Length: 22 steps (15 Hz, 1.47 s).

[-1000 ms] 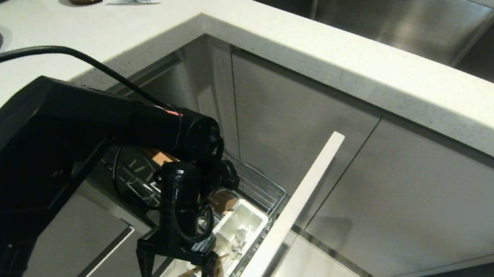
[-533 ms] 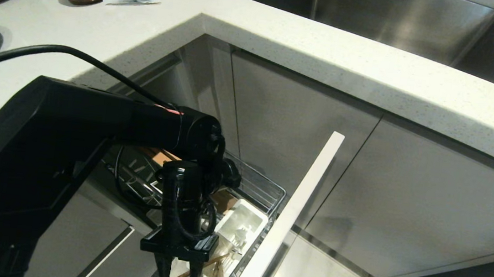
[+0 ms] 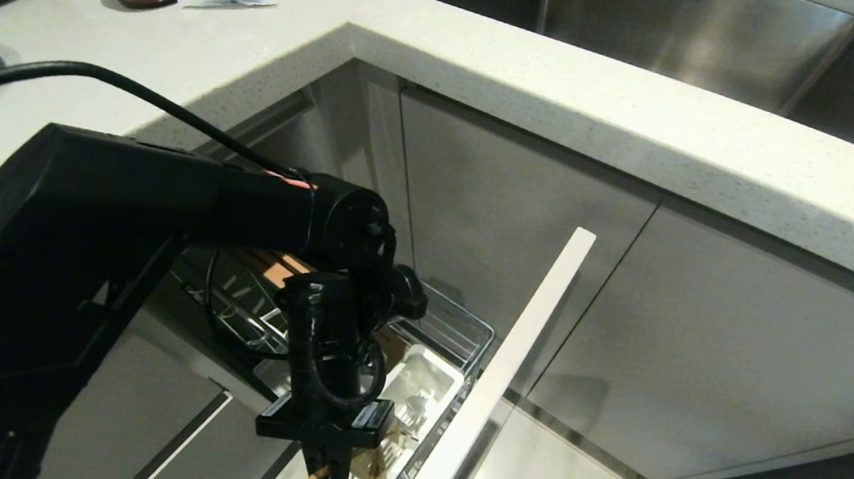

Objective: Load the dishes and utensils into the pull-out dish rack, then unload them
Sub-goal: Take the chopsticks out of the cupboard

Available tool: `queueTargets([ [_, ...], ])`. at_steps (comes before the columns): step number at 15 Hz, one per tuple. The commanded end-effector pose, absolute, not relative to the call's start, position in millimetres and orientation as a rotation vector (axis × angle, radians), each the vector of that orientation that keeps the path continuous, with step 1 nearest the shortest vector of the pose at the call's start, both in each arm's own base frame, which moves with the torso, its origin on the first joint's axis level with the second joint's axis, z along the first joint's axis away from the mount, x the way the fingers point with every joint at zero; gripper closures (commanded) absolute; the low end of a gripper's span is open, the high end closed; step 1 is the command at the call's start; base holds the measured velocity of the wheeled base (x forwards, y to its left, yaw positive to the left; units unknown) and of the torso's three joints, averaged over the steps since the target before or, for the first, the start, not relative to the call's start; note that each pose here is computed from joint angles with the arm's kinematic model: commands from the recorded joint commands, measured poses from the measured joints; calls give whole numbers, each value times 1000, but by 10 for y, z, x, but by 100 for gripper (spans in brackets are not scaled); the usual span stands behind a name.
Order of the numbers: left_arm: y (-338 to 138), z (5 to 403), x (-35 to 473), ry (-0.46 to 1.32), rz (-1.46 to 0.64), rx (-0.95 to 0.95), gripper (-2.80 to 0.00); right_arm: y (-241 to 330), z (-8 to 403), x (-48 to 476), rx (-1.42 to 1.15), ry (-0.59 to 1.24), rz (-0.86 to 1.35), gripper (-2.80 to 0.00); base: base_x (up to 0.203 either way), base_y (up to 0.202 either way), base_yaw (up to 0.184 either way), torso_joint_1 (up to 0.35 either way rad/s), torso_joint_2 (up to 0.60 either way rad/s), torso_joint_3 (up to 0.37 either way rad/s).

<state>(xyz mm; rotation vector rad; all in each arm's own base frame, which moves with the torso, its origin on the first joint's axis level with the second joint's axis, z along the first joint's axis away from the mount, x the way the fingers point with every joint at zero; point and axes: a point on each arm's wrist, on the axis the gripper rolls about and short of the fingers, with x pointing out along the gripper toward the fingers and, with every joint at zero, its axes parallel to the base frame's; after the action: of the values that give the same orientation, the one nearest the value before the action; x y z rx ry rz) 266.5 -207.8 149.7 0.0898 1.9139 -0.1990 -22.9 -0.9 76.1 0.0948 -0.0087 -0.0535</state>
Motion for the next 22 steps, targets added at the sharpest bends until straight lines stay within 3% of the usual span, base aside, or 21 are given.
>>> queueTargets([
  [1,-2019,1677,2558,1894,-214,86,0,-9,760,-232,95,-13,-53,0,0,0,0,0,0,0],
  [10,-1771,2634,1878,1647,-419,64,0,-9,760,-231,95,-12,-53,0,0,0,0,0,0,0],
  [18,-1477,3166,1383,1429,-560,28,0,-9,760,-232,95,-13,-54,0,0,0,0,0,0,0],
  [22,-1158,3490,1067,1235,-590,-2,0,-9,760,-232,95,-13,-54,0,0,0,0,0,0,0],
])
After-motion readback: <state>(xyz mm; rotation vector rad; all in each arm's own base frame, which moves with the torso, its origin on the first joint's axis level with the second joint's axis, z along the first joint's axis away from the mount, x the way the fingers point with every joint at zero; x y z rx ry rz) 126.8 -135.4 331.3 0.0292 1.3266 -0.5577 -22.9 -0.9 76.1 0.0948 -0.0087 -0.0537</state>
